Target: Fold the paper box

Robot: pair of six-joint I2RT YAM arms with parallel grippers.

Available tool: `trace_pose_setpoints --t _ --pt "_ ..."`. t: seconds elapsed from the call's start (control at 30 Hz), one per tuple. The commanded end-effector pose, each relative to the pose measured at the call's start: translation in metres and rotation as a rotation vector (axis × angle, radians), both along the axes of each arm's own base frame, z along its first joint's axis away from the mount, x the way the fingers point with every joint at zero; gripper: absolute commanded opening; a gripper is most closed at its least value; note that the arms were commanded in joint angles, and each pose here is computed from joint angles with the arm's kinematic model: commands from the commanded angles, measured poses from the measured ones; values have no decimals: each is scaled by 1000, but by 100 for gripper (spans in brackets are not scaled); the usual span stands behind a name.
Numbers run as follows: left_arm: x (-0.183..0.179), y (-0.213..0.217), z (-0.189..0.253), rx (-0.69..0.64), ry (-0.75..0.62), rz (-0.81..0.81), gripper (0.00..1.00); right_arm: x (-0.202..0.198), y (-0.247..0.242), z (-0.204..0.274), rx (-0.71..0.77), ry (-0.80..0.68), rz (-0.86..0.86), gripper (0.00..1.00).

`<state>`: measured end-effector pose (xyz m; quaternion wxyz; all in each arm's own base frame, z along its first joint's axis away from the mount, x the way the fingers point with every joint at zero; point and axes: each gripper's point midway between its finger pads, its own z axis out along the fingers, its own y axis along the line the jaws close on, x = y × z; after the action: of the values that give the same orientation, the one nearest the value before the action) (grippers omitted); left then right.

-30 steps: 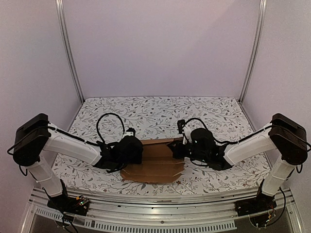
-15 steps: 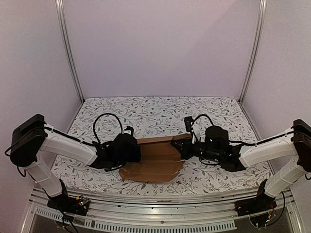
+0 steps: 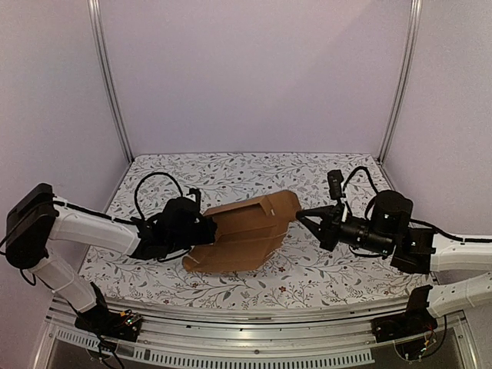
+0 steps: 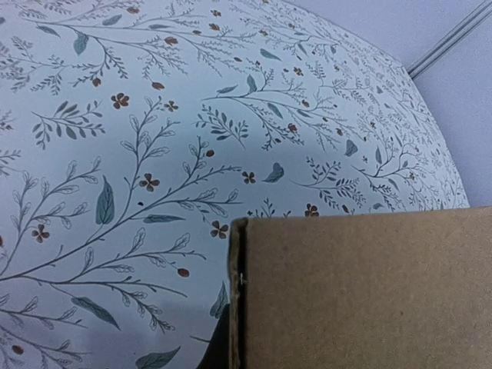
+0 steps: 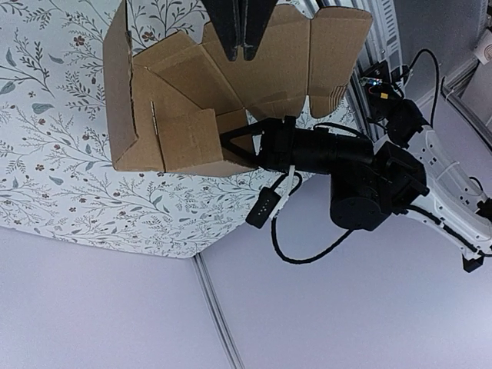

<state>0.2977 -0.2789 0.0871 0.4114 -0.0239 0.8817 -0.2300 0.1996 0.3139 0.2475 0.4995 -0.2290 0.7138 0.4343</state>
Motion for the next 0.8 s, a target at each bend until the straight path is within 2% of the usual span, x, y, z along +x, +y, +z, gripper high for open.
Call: trace_pose_setpoints --t 0.0,0.43,0.77 --pt "3 -1 20 -129 1 -9 0 -14 -15 -13 -67 -15 19 0" --pt "-1 -12 69 -356 -6 -65 0 -22 -11 18 39 -92 48 0" --pt "-10 -20 82 -427 8 -125 0 -21 14 56 140 -154 94 0"
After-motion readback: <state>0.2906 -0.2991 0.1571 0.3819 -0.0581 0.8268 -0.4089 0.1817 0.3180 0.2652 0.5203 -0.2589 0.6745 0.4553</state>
